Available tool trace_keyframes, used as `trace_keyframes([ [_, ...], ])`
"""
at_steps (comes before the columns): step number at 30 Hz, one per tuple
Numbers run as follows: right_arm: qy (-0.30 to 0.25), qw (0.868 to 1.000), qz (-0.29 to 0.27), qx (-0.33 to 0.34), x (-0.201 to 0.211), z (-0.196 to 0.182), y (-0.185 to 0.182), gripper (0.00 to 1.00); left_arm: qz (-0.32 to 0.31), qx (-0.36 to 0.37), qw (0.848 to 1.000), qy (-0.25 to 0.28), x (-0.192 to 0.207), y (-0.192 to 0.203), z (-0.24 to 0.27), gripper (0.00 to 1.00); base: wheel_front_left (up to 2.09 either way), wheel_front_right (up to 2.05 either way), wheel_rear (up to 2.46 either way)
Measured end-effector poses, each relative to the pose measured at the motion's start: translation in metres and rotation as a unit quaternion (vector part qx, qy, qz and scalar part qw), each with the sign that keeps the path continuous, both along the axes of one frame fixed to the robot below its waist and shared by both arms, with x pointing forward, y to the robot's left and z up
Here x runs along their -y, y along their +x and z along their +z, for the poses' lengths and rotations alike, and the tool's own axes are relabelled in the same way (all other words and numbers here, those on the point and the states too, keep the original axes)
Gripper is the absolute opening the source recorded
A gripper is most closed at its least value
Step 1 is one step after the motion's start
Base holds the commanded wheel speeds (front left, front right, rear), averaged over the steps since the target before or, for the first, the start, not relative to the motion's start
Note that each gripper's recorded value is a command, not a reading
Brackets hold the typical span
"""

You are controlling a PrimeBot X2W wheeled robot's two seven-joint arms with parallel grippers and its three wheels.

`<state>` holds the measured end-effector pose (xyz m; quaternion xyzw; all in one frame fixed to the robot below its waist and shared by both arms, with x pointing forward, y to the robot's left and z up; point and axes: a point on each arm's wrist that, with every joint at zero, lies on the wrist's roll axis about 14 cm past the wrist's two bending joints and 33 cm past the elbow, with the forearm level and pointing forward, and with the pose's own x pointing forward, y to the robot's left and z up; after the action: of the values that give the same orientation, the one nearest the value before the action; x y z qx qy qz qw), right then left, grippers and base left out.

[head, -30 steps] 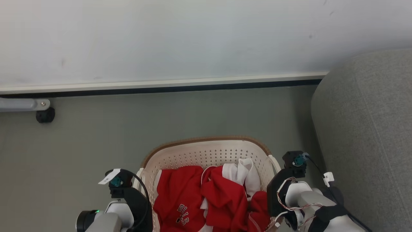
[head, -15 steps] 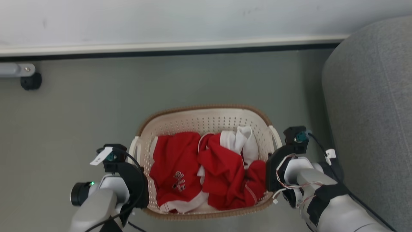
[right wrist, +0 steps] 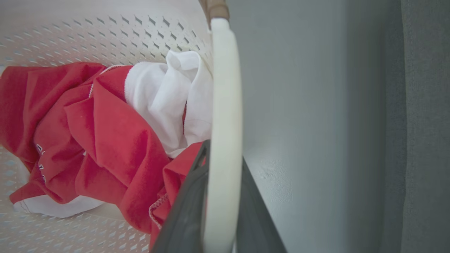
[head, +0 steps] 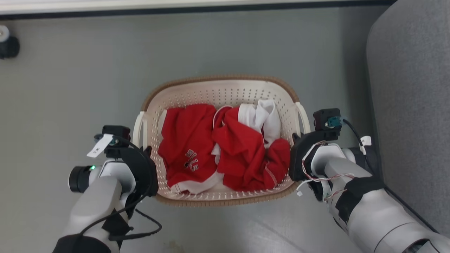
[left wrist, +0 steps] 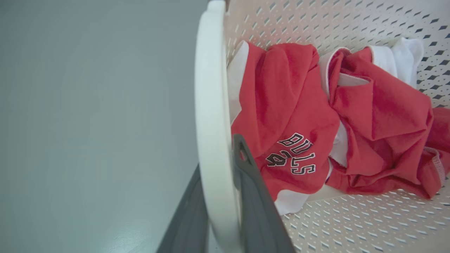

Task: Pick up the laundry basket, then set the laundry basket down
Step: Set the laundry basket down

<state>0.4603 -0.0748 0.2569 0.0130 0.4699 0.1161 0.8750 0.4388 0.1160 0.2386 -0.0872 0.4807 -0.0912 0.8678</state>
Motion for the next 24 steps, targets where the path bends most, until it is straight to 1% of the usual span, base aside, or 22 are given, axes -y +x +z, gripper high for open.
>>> trace_keyframes([
  [10, 0.001, 1.000, -0.005, -0.003, 0.001, -0.028, 0.012, 0.00, 0.003, -0.001, 1.000, -0.002, 0.001, 0.015, -0.025, 0.00, 0.00, 0.00, 0.00],
  [24, 0.009, 1.000, -0.009, 0.016, -0.003, -0.054, 0.031, 0.00, 0.014, 0.016, 1.000, -0.003, -0.003, 0.034, -0.049, 0.00, 0.00, 0.00, 0.00],
])
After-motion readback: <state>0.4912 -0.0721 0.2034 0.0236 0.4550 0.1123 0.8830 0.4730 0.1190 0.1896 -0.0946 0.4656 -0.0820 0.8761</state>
